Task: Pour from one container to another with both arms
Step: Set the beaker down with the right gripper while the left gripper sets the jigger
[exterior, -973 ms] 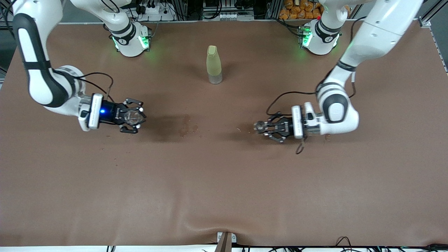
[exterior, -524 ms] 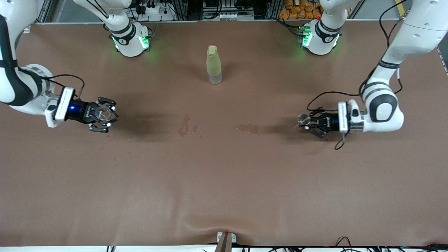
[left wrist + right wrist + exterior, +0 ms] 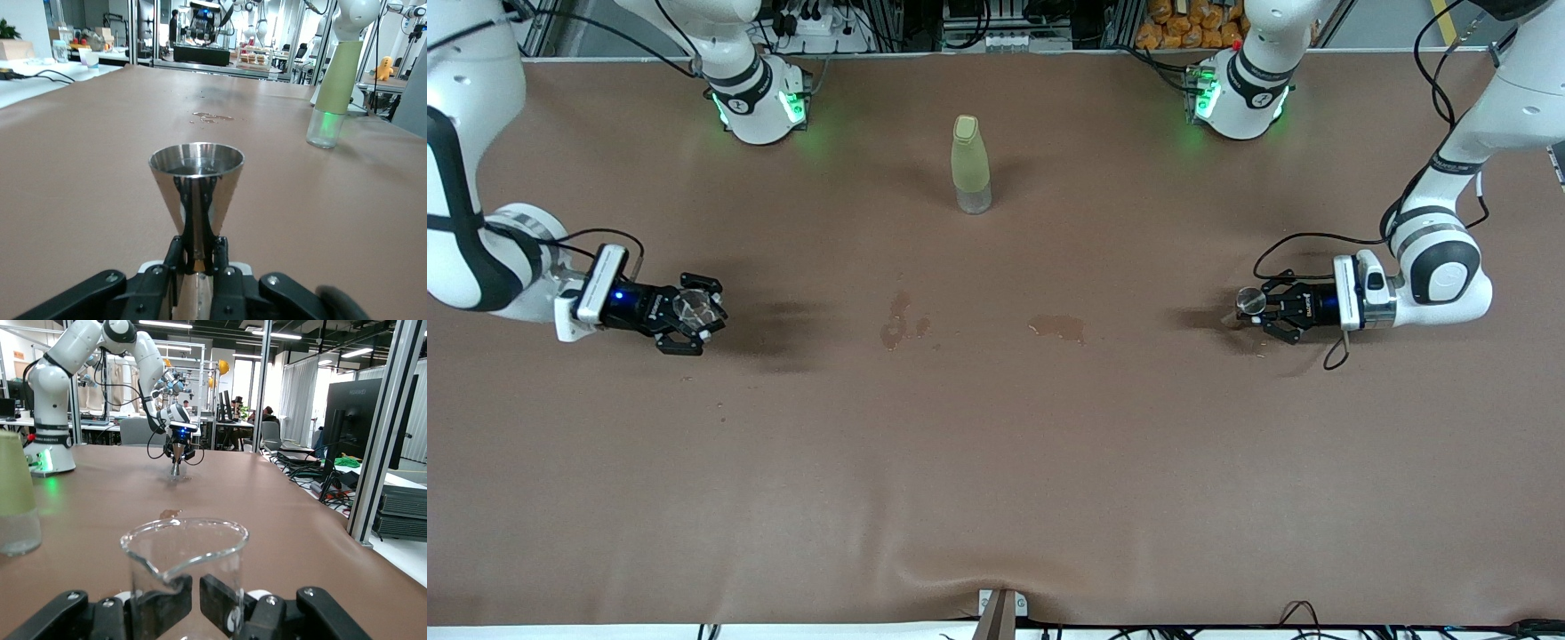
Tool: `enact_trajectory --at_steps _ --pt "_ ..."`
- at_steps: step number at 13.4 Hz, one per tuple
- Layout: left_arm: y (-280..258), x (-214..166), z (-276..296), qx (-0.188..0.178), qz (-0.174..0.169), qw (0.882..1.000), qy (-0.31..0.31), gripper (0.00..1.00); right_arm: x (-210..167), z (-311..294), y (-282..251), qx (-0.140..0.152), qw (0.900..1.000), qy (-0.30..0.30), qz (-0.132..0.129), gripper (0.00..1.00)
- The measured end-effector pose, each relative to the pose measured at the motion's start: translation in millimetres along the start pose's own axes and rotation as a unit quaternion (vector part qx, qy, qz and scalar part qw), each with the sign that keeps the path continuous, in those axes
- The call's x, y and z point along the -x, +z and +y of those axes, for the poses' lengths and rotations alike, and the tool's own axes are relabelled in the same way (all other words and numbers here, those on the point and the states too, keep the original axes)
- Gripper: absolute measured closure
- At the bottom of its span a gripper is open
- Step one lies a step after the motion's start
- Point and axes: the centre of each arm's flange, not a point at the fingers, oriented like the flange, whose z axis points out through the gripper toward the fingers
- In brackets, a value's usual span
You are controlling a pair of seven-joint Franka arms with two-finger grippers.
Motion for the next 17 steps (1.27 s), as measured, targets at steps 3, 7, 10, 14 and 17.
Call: enact_trajectory --at_steps 3,7,10,14,17 --pt "-1.6 13.4 -3.0 -0.006 0.009 1.0 0.009 0.79 34.0 5.2 5.1 -0.007 1.0 -0.012 -0.001 0.86" --pt "-2.7 14.1 -7.5 -0.007 0.012 1.0 0.015 0.79 79.4 1.3 21.6 -0.023 1.0 0.004 0.005 0.86" --pt "-2.0 18.3 -8.8 -0.007 0.015 1.0 0.017 0.79 107.9 -11.2 39.4 -0.038 0.999 0.027 0.009 0.86" --pt "-0.4 23.1 -9.5 -0.008 0.018 1.0 0.019 0.79 136.5 -27.8 58.3 -0.054 0.997 0.052 0.007 0.86" --pt "0.2 24.3 -9.6 -0.007 0.02 1.0 0.019 0.75 146.7 -29.5 57.9 -0.051 0.997 0.057 -0.008 0.86"
